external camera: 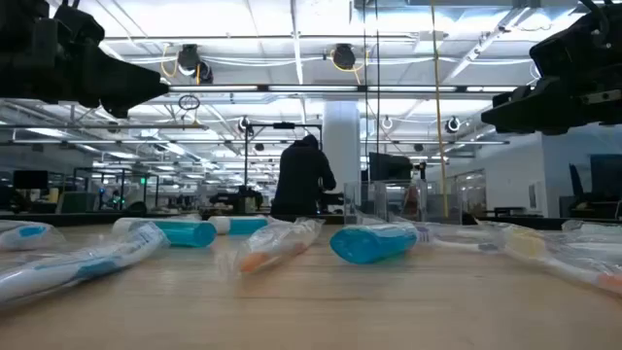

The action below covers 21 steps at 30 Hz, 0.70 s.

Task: Pick & Place toothbrushing station

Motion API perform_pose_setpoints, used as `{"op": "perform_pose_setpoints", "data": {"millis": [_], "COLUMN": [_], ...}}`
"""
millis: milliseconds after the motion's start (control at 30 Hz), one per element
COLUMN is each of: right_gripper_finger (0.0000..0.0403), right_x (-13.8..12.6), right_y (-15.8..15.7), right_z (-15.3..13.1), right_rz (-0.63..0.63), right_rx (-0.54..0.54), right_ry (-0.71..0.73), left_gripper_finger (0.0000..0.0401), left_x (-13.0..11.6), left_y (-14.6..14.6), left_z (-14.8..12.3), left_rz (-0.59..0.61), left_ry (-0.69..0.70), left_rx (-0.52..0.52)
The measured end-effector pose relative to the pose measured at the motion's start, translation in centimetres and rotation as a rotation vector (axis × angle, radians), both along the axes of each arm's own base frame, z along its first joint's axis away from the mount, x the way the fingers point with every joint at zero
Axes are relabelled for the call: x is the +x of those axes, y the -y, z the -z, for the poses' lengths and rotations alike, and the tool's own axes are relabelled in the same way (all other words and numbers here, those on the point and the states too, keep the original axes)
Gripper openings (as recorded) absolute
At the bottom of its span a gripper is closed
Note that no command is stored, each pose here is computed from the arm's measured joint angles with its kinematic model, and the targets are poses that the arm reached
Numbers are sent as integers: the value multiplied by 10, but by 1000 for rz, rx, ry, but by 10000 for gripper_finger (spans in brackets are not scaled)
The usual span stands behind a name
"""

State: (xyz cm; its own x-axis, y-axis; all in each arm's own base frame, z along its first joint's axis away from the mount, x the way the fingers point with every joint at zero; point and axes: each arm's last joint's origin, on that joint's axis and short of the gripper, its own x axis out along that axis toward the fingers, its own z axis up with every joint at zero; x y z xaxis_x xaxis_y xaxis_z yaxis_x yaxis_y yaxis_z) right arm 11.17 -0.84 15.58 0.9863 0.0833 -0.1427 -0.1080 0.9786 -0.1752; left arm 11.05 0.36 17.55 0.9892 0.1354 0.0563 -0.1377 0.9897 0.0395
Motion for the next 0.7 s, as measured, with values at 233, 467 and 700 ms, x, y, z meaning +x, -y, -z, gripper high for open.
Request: {"op": "perform_pose_setpoints", "data": {"millis": [233, 467, 700], "right_gripper_finger": [0, 0, 0], "right_x": [0, 1, 1], "right_y": [0, 0, 0], "right_z": [0, -8, -21], "right_rz": [0, 18, 5], "right_rx": [-1, 183, 167], "right_ry": [0, 66, 198], "left_gripper_finger": [186, 186, 186], "left_x": [0, 0, 0], "left_y": [0, 0, 0], "left_z": [0, 0, -1], "left_rz": [0, 6, 4], "left_ry": [0, 11, 13], "left_rx": [0, -82, -56]}}
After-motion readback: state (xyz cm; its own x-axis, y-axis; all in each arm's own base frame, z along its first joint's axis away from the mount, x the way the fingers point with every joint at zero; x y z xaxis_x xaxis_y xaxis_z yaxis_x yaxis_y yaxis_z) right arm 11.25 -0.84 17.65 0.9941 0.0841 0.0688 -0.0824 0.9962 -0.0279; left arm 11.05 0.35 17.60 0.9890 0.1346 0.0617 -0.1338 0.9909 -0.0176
